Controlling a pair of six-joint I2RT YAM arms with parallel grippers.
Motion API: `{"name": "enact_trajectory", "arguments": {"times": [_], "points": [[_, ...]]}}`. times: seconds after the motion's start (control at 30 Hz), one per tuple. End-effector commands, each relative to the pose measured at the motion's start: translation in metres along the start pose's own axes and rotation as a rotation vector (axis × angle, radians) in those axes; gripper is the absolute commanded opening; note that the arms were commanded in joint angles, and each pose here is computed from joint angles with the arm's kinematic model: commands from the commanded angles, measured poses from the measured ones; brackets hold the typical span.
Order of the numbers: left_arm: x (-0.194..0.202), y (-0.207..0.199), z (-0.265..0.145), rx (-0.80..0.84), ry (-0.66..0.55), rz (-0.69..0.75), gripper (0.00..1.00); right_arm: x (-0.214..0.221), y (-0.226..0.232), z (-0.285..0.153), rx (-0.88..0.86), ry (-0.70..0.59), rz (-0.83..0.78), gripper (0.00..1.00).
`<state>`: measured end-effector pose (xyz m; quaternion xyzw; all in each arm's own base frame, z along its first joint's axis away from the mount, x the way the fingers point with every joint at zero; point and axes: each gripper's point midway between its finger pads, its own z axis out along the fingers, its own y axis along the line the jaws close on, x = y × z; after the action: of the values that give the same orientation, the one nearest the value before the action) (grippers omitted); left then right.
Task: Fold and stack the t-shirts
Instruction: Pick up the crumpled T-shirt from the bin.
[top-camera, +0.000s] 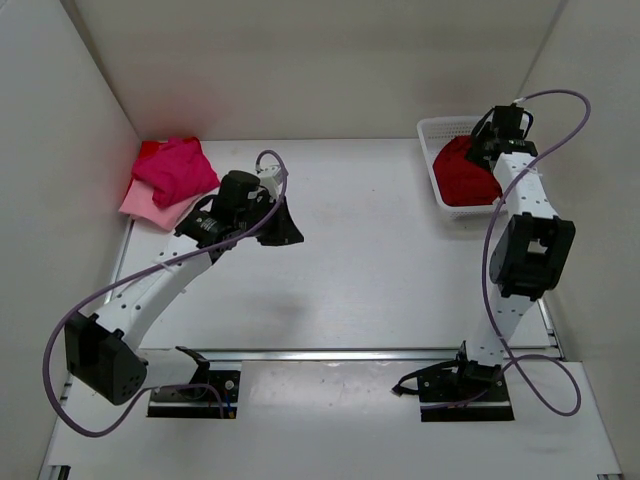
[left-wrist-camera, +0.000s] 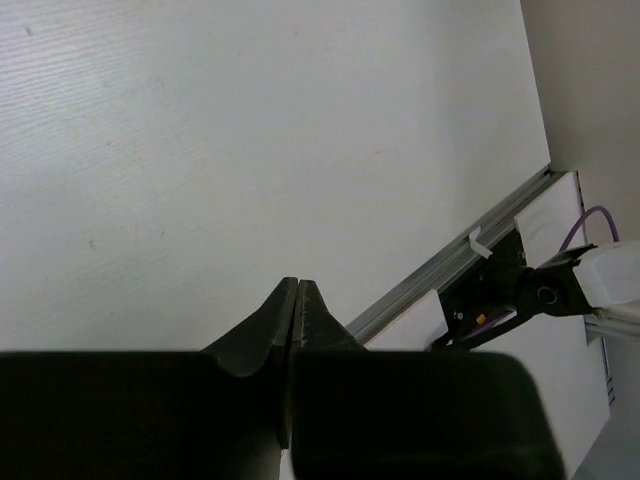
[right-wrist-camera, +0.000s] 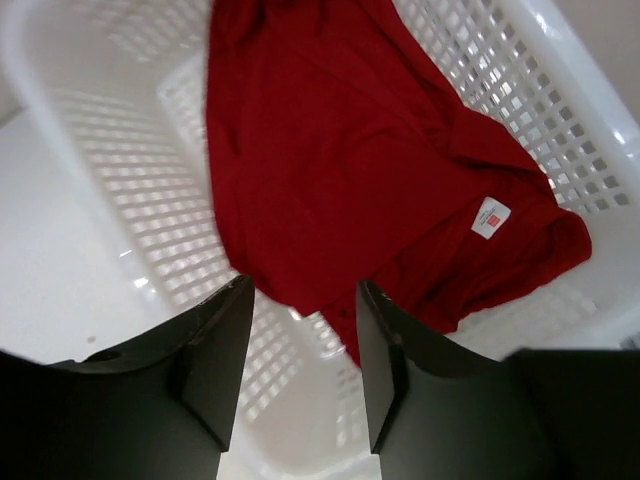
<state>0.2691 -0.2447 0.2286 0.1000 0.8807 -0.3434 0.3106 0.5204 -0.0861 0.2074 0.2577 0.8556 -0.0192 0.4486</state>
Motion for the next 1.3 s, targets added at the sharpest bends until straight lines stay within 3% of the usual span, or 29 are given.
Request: {"name": "enact_trajectory", "arguments": {"times": [0.0, 0.17, 0.2, 0.23, 0.27, 0.3, 0.33, 0.4, 0.73, 0.83, 0.87, 0.9, 1.07, 1.27], "points": [[0.002, -0.010, 0.002, 0.023, 0.014, 0.015, 0.06, -0.001, -0.012, 0.025, 0.008, 0.043, 0.039, 0.43], [0.007, 0.001, 0.015, -0.006, 0.056, -0.028, 0.34, 0.003, -0.006, 0.082, -0.003, 0.115, 0.017, 0.47], [0.011, 0.003, 0.016, -0.012, 0.074, -0.033, 0.38, 0.029, -0.010, 0.103, 0.023, 0.187, 0.004, 0.46], [0.008, 0.005, 0.016, -0.013, 0.065, -0.037, 0.39, 0.002, -0.003, 0.102, 0.011, 0.129, 0.001, 0.46], [0.010, 0.007, 0.018, -0.020, 0.077, -0.046, 0.39, 0.001, 0.005, 0.114, -0.005, 0.139, -0.002, 0.45], [0.008, 0.006, 0.017, -0.024, 0.072, -0.042, 0.39, 0.030, -0.001, 0.136, 0.018, 0.216, -0.007, 0.45], [0.005, 0.009, 0.016, -0.033, 0.064, -0.049, 0.39, 0.006, 0.012, 0.131, -0.019, 0.169, 0.009, 0.44], [0.002, 0.012, 0.015, -0.049, 0.061, -0.056, 0.39, 0.007, 0.020, 0.144, -0.059, 0.153, 0.041, 0.42], [0.003, 0.024, 0.017, -0.085, 0.073, -0.096, 0.39, 0.061, 0.051, 0.163, -0.097, 0.251, -0.051, 0.37], [-0.001, 0.022, 0.015, -0.085, 0.059, -0.085, 0.39, 0.069, 0.048, 0.165, -0.093, 0.278, -0.026, 0.20], [0.000, 0.023, 0.014, -0.090, 0.059, -0.093, 0.39, 0.057, 0.044, 0.161, -0.079, 0.254, -0.014, 0.07], [0.000, 0.021, 0.012, -0.081, 0.063, -0.088, 0.40, 0.044, 0.039, 0.156, -0.054, 0.220, -0.023, 0.03], [0.003, 0.013, 0.015, -0.055, 0.068, -0.090, 0.39, -0.023, 0.036, 0.116, -0.062, 0.081, 0.010, 0.00], [-0.017, -0.002, 0.012, -0.022, 0.027, -0.064, 0.42, -0.108, 0.038, 0.025, -0.089, -0.104, 0.020, 0.00]]}}
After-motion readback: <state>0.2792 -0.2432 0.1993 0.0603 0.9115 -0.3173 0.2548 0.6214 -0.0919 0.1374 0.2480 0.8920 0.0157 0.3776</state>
